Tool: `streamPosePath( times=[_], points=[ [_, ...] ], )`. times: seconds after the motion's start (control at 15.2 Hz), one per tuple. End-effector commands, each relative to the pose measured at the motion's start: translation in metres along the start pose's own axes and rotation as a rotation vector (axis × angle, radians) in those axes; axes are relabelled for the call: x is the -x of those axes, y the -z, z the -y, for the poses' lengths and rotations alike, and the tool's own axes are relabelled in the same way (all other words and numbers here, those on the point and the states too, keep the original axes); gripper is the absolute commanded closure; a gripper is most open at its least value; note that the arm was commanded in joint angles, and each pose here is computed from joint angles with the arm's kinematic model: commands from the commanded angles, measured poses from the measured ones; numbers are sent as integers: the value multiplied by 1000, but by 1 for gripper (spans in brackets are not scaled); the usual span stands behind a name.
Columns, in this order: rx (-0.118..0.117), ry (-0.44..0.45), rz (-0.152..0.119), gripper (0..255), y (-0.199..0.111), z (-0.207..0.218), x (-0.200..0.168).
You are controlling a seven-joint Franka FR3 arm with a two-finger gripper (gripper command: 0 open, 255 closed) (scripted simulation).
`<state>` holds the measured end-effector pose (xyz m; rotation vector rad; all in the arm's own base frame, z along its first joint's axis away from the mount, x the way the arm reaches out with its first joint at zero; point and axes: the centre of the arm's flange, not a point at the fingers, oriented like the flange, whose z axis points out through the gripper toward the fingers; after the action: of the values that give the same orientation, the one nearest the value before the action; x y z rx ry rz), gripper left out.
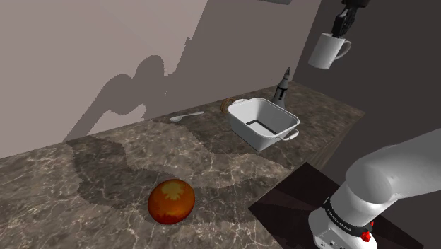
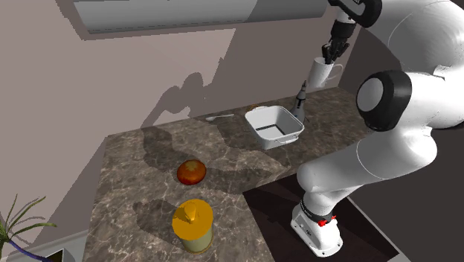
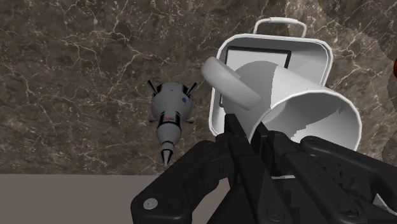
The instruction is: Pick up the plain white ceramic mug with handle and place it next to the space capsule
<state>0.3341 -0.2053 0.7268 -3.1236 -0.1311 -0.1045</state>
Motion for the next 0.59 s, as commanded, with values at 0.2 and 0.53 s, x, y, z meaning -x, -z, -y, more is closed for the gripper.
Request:
streamPosePath(
  times=[0.2, 0.53],
  points=[
    [0, 2, 0, 255, 1, -63, 18],
    [0, 2, 0, 255, 3, -127, 36]
  ],
)
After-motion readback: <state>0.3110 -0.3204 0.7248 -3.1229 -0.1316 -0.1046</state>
